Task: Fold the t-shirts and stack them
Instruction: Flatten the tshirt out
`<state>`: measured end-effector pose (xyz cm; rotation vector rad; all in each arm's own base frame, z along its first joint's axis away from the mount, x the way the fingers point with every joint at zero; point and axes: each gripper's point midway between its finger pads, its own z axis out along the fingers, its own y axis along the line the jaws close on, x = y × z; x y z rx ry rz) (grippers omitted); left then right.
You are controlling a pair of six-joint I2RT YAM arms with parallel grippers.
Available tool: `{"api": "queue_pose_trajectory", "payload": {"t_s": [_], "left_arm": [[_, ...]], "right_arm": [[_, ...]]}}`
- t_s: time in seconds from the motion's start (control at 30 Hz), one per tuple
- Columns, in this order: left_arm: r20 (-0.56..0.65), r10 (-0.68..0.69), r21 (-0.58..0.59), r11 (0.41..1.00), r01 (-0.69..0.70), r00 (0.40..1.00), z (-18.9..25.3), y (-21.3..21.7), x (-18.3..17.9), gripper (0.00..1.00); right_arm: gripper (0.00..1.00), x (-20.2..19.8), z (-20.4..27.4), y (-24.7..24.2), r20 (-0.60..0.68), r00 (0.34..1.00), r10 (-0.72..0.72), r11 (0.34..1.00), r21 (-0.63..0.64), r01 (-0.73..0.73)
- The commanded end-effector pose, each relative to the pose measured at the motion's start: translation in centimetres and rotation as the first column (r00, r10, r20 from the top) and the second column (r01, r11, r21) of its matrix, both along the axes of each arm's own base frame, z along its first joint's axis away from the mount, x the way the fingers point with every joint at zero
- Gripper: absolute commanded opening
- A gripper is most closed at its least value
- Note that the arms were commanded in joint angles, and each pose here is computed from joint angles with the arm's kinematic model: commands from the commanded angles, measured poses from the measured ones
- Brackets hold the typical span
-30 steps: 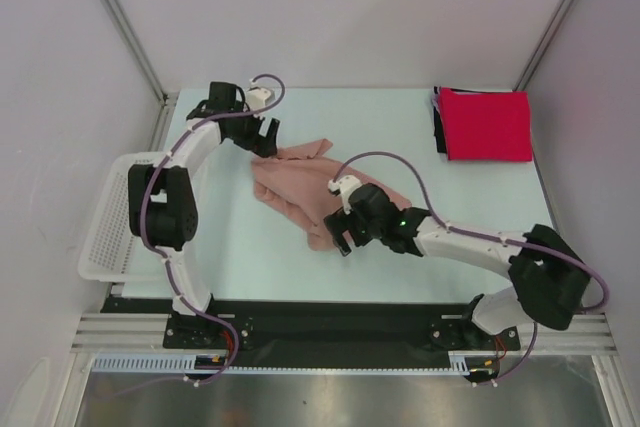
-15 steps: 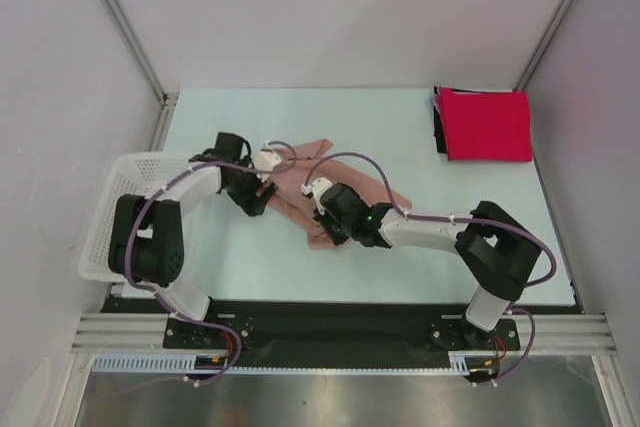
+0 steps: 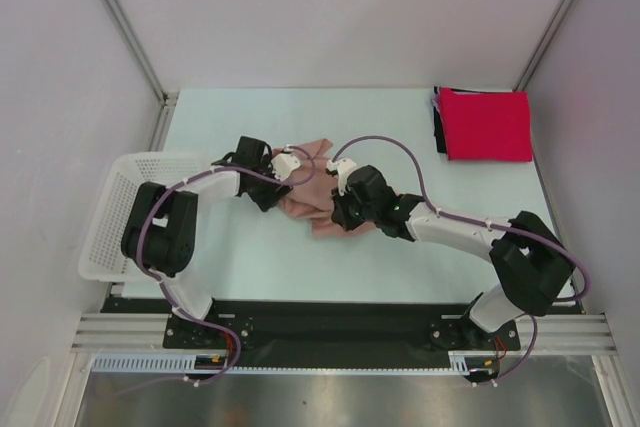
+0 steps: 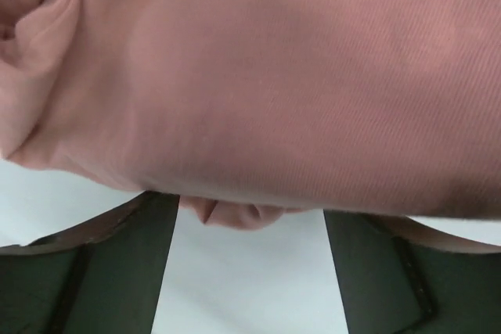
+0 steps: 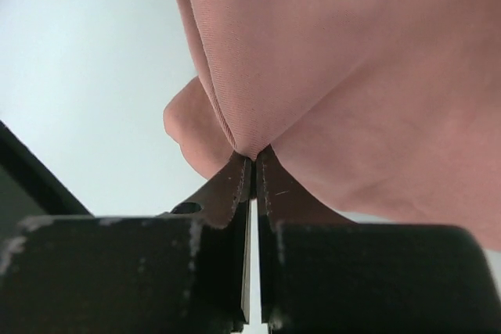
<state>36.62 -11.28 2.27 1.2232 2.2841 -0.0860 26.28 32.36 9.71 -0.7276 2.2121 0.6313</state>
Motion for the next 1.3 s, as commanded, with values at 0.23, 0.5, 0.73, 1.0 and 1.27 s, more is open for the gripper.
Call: {"api": "queue_pose_trajectory", "payload": {"t_s": [0.23, 0.5, 0.73, 1.0, 1.27], "left_arm": [[-0.069, -0.090, -0.137, 0.987, 0.080, 0.994, 5.6, -2.1, -2.7, 0.00], [0.337, 0.208, -0.254, 0.959, -0.124, 0.919, 26.9, 6.9, -5.5, 0.00], [0.485, 0.212, -0.274, 0.958, -0.082, 0.848, 36.1, 7.1, -8.5, 0.00], [0.422, 0.044, -0.381, 0.915, 0.134, 0.905, 34.9, -1.8, -3.8, 0.00], [0.409, -0.067, -0.393, 0.887, 0.241, 0.910, 32.7, -13.9, 2.7, 0.00]], "right_arm": [[0.00, -0.6, 7.9, 0.6, 0.058, 0.998, 0.037, 0.985, 0.169, -0.046], [0.00, -7.2, 18.0, 4.4, 0.185, 0.951, 0.249, 0.901, 0.316, -0.298], [0.00, -9.2, 23.0, 7.4, 0.165, 0.922, 0.351, 0.798, 0.463, -0.386], [0.00, 0.1, 13.3, -0.7, -0.150, 0.987, 0.060, 0.879, 0.476, 0.019], [0.00, 3.3, 5.9, -12.3, -0.308, 0.889, -0.340, 0.843, 0.319, 0.433]]}}
